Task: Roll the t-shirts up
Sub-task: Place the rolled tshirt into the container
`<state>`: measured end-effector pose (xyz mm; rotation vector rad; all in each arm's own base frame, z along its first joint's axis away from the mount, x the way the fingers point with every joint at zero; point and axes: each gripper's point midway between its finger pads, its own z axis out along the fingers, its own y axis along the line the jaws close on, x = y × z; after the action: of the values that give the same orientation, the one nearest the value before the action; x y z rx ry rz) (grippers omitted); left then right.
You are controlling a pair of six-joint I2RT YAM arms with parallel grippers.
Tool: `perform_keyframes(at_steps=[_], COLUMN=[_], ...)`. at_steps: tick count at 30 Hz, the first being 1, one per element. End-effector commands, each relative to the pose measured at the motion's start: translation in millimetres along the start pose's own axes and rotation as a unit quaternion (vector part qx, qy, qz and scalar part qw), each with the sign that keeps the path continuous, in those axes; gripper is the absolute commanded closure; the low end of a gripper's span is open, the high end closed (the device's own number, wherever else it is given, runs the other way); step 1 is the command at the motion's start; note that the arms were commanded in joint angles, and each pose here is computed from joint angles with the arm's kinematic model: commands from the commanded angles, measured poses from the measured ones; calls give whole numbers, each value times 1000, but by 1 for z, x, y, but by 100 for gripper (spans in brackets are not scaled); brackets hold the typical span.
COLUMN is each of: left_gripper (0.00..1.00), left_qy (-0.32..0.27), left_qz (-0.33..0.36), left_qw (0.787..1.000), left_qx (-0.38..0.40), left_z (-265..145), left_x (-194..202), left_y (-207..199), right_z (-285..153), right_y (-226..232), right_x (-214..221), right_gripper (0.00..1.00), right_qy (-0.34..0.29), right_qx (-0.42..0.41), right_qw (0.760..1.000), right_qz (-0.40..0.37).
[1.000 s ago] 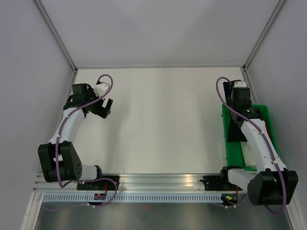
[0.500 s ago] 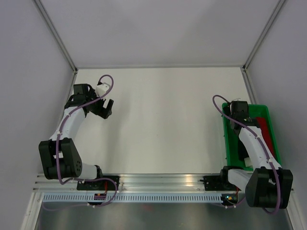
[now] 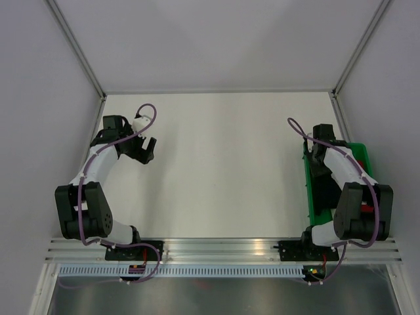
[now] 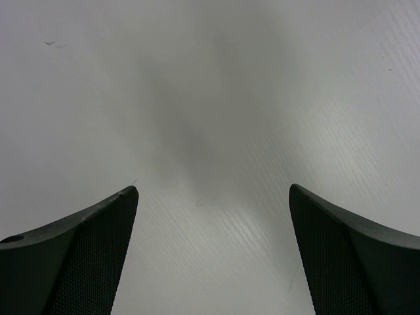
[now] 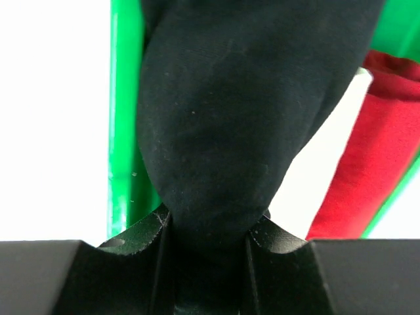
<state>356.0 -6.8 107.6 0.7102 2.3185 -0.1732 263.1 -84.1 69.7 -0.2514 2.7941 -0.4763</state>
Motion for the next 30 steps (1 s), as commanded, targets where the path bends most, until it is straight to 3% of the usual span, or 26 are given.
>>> perform_keyframes(at_steps=[1, 9, 19, 22, 27, 30], left_gripper=[0, 0, 0, 0, 0, 0], left_qy=[-18, -17, -15, -16, -17, -18], left_qz=[12, 7, 2, -3, -8, -10], left_qw=[1000, 1000, 1000, 1000, 1000, 1000], left_qx=[-1, 6, 6, 6, 9, 13], left_z=[-2, -1, -2, -2, -2, -2], left_x=[-14, -13, -10, -10, -10, -11], left_y=[7, 8, 11, 13, 14, 14], right_z=[-5, -22, -11, -8, -5, -12], right_y=[15, 17, 21, 19, 14, 4], right_x=[-14, -8, 17, 20, 22, 13], right_gripper=[100, 100, 99, 85, 40, 30], right_qy=[0, 23, 85, 93, 102, 75], right_qx=[-60, -78, -74, -66, -48, -29], right_qw=[997, 994, 993, 992, 992, 995], right_qz=[41, 72, 47, 46, 51, 58])
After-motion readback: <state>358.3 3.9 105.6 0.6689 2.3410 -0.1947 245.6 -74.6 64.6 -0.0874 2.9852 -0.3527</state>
